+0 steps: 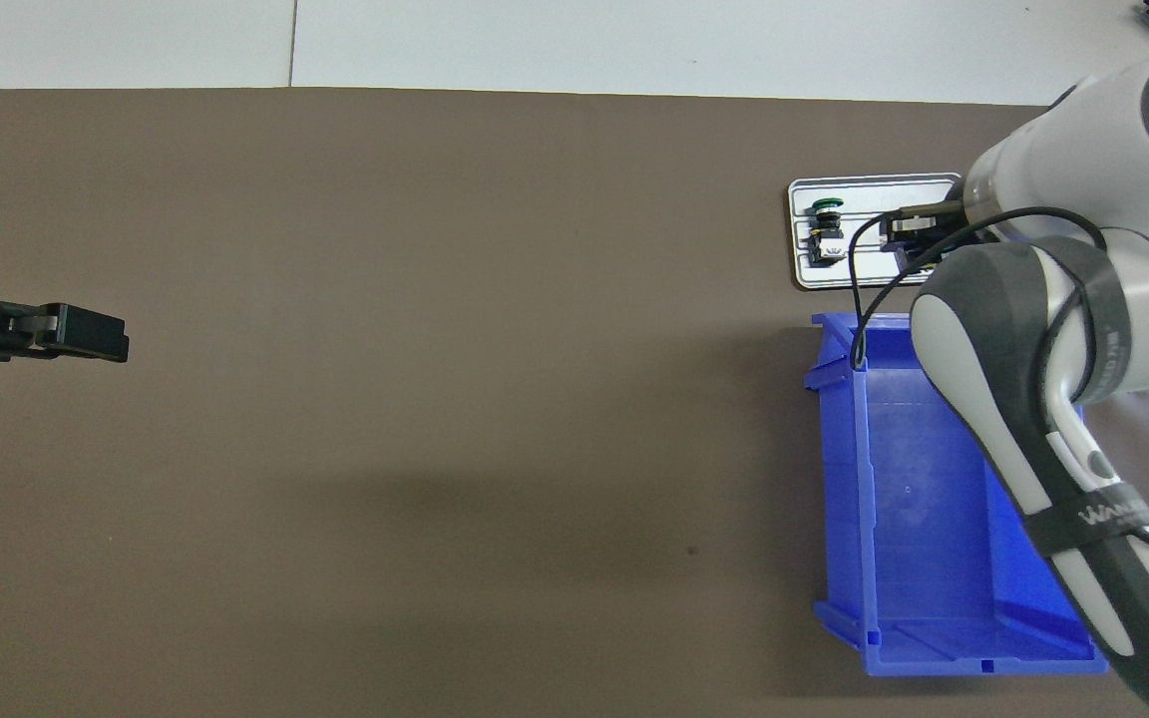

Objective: Place and press button with both arms
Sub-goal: 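Carry the held button over the blue bin with the right gripper, then lower the button into the blue bin and open the right gripper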

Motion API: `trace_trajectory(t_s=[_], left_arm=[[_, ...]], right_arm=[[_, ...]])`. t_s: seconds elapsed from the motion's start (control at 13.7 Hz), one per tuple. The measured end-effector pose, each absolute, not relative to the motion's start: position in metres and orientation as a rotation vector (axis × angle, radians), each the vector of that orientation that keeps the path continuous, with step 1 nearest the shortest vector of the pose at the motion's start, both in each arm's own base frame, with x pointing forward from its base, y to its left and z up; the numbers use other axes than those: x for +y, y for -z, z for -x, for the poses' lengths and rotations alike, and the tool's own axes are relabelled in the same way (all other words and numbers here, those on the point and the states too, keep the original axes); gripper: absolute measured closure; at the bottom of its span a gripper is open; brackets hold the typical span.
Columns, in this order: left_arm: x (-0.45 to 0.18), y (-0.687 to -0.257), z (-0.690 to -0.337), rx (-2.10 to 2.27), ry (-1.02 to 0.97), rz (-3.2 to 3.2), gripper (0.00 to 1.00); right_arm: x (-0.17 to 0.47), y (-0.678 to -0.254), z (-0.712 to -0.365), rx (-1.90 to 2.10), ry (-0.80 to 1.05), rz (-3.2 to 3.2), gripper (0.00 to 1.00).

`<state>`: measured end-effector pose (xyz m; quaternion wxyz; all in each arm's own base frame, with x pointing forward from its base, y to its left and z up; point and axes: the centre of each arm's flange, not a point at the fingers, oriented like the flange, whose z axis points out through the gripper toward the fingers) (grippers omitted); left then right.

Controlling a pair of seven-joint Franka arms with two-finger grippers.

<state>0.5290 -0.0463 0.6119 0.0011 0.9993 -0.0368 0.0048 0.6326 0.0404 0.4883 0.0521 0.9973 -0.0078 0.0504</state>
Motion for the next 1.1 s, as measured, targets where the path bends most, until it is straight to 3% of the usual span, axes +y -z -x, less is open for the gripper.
trace_trajectory(t_s=[0.51,1.1], left_arm=[[-0.046,-0.612,-0.529,-0.116,-0.015,-3.137,0.00],[-0.046,-0.612,-0.529,-0.116,-0.015,-3.137,0.00]], right_arm=[[0.000,-0.390,-0.560,-0.085,-0.143,-3.073,0.66],[-0.002,-0.348,-0.524,-0.138,-0.158,-3.124,0.66]])
